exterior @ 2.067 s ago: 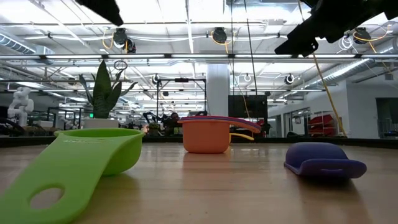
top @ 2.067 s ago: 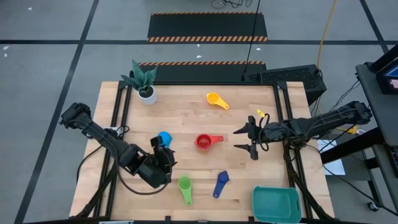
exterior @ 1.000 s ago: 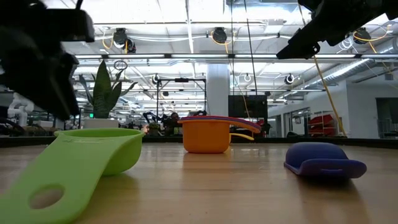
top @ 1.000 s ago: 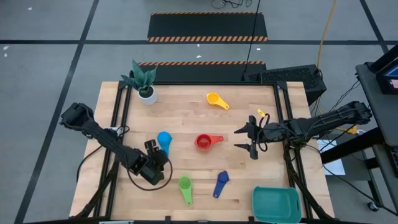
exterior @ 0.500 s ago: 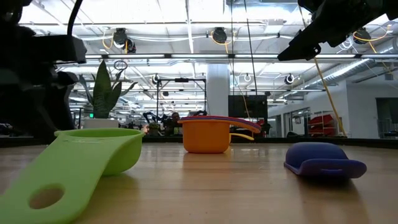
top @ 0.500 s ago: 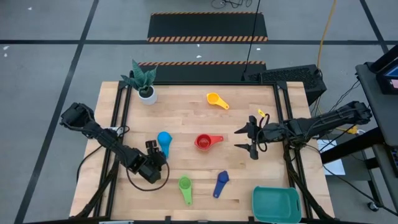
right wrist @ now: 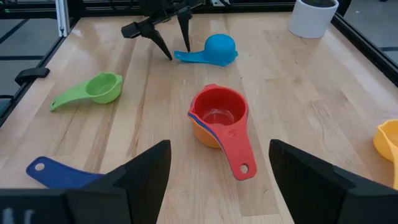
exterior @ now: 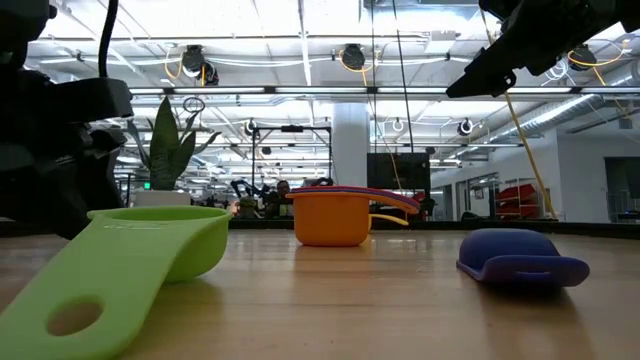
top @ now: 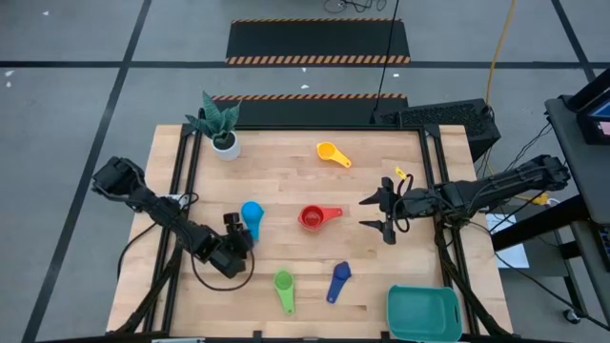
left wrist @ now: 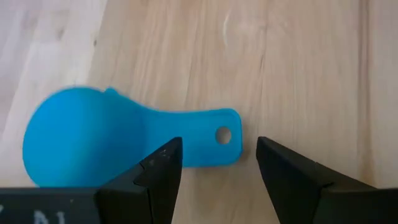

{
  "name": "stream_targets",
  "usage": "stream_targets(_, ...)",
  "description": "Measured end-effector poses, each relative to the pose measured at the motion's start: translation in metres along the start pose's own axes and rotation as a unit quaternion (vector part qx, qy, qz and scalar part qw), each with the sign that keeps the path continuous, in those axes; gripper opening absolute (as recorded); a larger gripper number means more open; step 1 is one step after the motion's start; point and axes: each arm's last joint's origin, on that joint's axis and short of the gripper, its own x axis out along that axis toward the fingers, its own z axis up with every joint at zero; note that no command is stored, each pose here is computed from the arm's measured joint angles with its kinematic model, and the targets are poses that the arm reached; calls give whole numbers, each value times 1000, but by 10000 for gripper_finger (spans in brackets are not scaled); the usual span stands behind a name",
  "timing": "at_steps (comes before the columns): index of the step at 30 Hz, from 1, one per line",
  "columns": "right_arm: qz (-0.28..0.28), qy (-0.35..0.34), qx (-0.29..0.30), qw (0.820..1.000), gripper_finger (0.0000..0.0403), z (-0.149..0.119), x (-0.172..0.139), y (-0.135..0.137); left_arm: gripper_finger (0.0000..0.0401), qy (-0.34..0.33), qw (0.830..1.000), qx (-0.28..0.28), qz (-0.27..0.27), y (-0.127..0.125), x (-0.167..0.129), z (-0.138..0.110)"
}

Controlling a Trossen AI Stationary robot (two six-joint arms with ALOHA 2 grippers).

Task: Nest measuring cups in basket
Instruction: Stack the light blue measuring cup on top of the orange measuring cup

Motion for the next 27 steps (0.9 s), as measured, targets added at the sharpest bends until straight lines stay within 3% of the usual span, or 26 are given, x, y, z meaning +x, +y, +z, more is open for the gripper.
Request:
stream_targets(16, 0, 1, 0, 1000, 265, 0, 0, 0, 202, -5, 1000, -13, 16, 9, 10, -8)
stream_targets(23, 0, 1, 0, 1000, 265, 0, 0, 0, 107, -10, 1000, 12, 16, 10, 12, -12)
stream_targets(27, 0, 1, 3, 1000, 265, 0, 0, 0, 43, -8, 998, 47, 43, 13, 13, -14)
